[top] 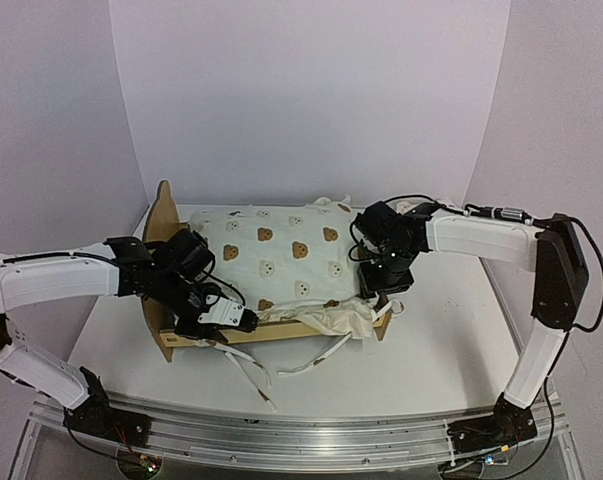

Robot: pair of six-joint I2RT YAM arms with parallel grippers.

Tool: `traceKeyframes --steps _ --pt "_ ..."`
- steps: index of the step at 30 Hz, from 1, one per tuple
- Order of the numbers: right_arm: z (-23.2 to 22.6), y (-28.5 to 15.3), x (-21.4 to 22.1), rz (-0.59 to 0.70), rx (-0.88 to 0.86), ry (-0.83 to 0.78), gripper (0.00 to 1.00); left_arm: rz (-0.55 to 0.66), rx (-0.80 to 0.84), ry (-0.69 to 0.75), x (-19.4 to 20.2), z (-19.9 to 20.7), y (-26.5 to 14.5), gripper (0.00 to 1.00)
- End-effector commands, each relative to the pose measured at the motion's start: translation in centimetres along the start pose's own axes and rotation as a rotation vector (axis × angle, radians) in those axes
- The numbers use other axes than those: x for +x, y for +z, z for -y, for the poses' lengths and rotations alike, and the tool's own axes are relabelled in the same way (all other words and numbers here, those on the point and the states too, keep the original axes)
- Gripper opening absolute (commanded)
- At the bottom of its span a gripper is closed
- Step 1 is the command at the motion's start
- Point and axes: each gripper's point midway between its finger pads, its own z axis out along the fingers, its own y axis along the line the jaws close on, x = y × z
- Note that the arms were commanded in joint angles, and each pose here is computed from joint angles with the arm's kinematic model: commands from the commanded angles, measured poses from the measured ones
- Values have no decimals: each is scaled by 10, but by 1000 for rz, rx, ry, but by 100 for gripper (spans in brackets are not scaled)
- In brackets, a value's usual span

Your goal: Set up the pet bed

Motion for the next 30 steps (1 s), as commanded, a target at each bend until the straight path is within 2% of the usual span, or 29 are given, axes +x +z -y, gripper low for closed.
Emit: traceKeyframes --steps 1,5,11,14,16,21,26,30 --pt "27 7 -23 32 76 61 50 -129 -237 69 23 -50 23 35" --pt "38 17 -49 68 69 82 48 -206 -343 158 39 -75 37 30" --pt "60 32 -86 91 66 85 48 -232 -436 182 56 -124 47 27" --pt "70 38 -102 97 31 79 50 -233 -444 151 60 -150 47 28" --pt "69 36 -111 105 -10 52 52 -215 -398 139 53 -152 45 32" --pt "68 -11 -113 187 -34 -19 56 -76 -270 178 26 -113 29 45" --pt "75 -59 -91 269 31 -35 58 79 -199 182 -2 -77 -5 58" --pt "38 -90 -71 339 39 -109 58 173 -140 147 -13 -47 -17 62"
